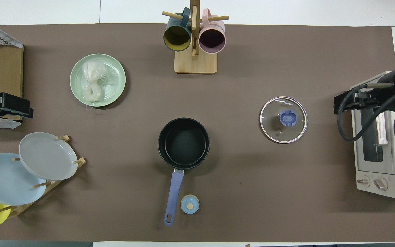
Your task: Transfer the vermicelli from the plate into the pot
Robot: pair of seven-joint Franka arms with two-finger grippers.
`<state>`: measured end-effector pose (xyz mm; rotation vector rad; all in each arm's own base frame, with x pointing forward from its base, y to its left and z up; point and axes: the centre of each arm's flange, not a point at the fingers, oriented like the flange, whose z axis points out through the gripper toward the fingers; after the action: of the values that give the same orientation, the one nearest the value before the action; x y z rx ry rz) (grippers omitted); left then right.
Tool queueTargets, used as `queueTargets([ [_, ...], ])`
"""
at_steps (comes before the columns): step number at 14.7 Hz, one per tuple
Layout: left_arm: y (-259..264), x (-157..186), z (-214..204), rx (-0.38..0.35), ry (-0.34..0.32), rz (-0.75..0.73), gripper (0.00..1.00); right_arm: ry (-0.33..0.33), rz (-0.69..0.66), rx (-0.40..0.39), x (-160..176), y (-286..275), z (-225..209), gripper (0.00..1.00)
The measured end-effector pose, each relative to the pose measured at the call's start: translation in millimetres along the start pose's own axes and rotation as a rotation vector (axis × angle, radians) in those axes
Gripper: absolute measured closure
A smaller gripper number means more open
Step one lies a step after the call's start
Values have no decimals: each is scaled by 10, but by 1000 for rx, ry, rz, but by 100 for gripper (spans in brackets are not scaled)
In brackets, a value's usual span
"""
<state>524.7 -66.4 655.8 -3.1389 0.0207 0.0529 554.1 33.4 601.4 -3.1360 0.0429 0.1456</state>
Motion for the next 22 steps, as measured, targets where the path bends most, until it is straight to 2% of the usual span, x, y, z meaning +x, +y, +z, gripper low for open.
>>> queueTargets([
  [9, 52, 24, 36, -10, 9, 8, 0, 8, 0, 1, 4, -17, -19, 0],
  [13, 55, 24, 39, -12, 9, 9, 0, 67, -7, 7, 66, -182, -12, 0],
  [18, 85, 157, 190, -36, 17, 11, 0, 88, -24, 8, 136, -573, 482, 0],
  [22, 122, 681, 895, -56, 6, 58, 0, 130, -26, 13, 250, -583, 1168, 0],
])
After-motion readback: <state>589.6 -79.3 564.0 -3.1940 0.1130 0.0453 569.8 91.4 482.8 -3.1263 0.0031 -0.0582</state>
